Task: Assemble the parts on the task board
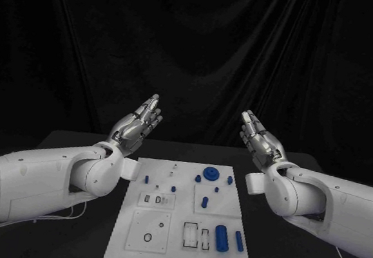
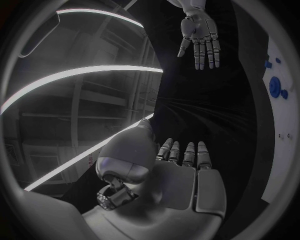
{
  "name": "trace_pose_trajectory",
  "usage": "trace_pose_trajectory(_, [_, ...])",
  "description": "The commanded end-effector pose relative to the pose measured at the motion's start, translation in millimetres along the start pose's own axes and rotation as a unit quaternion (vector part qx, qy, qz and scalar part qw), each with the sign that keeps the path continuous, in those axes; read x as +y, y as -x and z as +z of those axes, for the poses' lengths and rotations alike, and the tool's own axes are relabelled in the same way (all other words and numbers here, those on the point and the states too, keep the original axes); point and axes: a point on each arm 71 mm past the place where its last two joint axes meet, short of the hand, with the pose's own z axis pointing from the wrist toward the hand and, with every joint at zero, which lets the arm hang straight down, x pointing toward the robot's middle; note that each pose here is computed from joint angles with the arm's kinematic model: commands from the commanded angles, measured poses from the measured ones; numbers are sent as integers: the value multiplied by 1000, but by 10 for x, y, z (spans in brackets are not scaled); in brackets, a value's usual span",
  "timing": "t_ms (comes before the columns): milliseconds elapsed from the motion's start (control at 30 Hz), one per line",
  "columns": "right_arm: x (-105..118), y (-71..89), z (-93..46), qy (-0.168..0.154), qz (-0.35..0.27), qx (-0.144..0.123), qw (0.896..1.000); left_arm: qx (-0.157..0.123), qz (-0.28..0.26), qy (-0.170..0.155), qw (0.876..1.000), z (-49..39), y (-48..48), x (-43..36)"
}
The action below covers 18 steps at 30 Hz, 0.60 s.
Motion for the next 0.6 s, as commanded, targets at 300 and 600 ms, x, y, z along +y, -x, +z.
trace_pose_trajectory(300, [-30,0,14,-28,21,43,998,34,-28,-53,998,-69,31,-66])
trace_pose_trajectory(600, [59,52,41,-38,19,48,998,26,-28,-57,998,-196,197,-139])
